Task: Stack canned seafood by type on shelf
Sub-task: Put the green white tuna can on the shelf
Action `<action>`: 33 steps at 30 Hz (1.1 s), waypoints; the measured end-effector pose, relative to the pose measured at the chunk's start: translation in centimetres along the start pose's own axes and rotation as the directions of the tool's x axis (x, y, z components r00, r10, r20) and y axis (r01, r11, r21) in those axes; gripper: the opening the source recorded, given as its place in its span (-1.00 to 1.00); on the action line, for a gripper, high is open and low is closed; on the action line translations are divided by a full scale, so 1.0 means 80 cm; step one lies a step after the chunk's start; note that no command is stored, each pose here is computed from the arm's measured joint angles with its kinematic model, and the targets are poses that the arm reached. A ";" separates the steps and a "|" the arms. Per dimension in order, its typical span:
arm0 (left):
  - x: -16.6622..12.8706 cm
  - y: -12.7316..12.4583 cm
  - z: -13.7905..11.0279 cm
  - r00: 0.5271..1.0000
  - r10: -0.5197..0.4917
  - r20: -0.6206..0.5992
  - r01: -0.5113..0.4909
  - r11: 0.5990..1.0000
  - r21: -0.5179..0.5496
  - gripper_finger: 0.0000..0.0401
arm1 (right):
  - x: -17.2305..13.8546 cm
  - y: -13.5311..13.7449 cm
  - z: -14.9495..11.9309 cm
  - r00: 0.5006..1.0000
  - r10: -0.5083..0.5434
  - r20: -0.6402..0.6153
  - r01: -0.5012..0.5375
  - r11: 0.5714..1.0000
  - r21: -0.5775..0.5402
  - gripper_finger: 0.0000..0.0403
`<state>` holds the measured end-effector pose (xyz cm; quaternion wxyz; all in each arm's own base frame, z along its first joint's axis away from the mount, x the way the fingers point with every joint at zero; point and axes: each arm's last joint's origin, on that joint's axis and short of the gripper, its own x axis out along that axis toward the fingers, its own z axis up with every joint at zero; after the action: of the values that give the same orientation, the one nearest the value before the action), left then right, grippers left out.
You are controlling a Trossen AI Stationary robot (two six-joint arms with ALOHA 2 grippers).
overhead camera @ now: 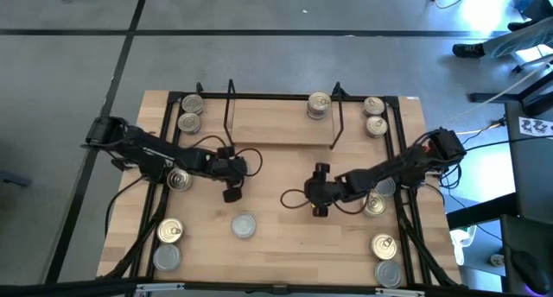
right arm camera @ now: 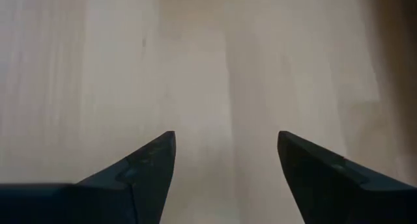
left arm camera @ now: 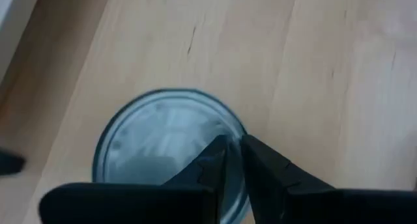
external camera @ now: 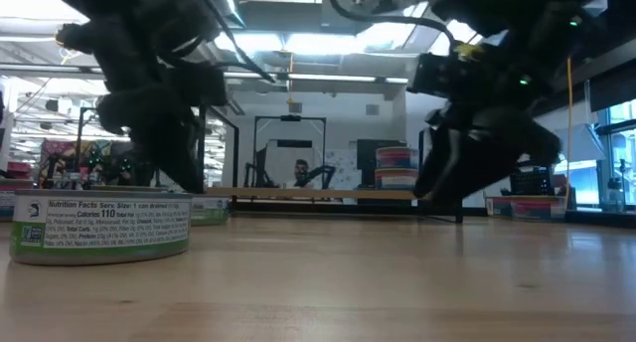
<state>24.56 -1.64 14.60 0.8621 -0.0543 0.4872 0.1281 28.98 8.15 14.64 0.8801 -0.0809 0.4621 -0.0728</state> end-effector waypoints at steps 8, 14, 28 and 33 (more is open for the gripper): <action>0.032 -0.018 0.016 0.981 -0.146 0.124 0.147 0.989 0.006 -0.82 | -0.005 0.013 -0.003 1.000 -0.012 0.018 0.013 1.000 -0.021 0.33; 0.057 -0.041 0.029 0.952 -0.220 0.213 0.208 0.975 0.077 -0.82 | -0.005 0.012 -0.002 1.000 -0.012 0.028 0.012 1.000 -0.014 0.33; 0.055 -0.089 0.102 0.960 -0.243 0.141 0.204 0.948 0.243 -0.84 | -0.005 0.014 0.008 0.994 0.003 0.105 -0.002 1.000 -0.013 0.33; 0.016 -0.079 0.093 0.978 -0.176 0.114 0.142 0.955 0.261 -0.84 | -0.006 0.015 0.013 0.990 0.011 0.143 -0.012 1.000 0.008 0.33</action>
<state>33.08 -5.90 17.19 0.9007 0.0252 0.4336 -0.0012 29.65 9.49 15.36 0.9118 -0.0795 0.3978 -0.0637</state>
